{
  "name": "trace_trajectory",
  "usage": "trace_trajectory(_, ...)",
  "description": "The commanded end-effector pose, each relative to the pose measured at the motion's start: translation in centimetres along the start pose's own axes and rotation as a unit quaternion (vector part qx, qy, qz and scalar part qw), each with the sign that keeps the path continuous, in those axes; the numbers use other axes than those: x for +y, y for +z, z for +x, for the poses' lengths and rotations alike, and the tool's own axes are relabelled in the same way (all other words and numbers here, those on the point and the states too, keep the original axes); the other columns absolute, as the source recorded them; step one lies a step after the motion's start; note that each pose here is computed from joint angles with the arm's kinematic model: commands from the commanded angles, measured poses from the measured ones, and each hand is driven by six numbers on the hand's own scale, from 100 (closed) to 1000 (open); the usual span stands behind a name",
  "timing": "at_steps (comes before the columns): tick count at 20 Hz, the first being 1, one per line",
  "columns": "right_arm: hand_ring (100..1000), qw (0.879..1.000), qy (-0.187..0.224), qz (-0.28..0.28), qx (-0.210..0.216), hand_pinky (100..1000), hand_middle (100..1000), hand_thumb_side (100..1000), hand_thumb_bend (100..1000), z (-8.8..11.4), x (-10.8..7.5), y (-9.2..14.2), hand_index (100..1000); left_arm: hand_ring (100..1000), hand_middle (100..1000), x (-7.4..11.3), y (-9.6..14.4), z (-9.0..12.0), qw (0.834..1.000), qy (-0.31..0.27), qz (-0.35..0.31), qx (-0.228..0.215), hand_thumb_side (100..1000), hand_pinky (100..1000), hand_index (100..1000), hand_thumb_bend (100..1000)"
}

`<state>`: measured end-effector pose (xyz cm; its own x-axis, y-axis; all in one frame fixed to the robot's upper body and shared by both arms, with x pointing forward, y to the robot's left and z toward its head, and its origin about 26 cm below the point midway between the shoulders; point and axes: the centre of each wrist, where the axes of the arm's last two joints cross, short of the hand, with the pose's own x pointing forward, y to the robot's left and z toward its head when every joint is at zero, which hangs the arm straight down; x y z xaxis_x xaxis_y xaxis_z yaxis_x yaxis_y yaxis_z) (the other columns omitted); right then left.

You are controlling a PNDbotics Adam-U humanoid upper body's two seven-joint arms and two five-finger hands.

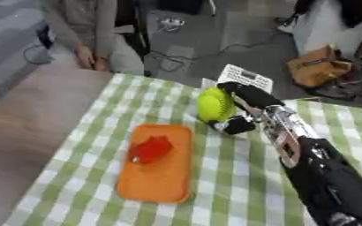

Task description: Pick up objects on the table and place them in the box.

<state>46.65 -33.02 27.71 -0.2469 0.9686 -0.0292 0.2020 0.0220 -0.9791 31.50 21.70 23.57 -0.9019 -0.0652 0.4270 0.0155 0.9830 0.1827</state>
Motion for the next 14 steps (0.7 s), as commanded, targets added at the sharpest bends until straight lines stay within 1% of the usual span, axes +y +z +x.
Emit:
trace_trajectory(1, 473, 1.000, 0.008, 0.023, 0.011, 216, 683, 100, 415, -0.44, 1.95, 0.29, 696, 704, 816, 0.12, -0.61, 0.69, 1.000, 0.000, -0.004, -0.017, 951, 303, 790, 100)
trace_trajectory(4, 464, 1.000, 0.011, 0.009, 0.010, 203, 670, 100, 407, -0.43, 2.06, 0.34, 681, 704, 816, 0.11, -0.61, 0.69, 1.000, 0.000, -0.004, -0.018, 951, 303, 790, 100)
trace_trajectory(5, 446, 1.000, 0.012, 0.005, 0.009, 182, 640, 100, 404, -0.43, 2.06, 0.36, 663, 704, 816, 0.11, -0.61, 0.69, 1.000, 0.000, -0.004, -0.018, 951, 303, 790, 100)
trace_trajectory(12, 443, 1.000, 0.013, -0.015, 0.004, 174, 628, 100, 414, -0.41, 2.33, 0.42, 645, 704, 817, 0.08, -0.63, 0.70, 1.000, 0.001, -0.004, -0.018, 951, 304, 790, 100)
trace_trajectory(14, 435, 1.000, 0.013, -0.022, 0.001, 161, 613, 100, 413, -0.35, 2.28, 0.43, 624, 704, 818, 0.08, -0.61, 0.69, 1.000, 0.001, -0.004, -0.018, 952, 304, 790, 100)
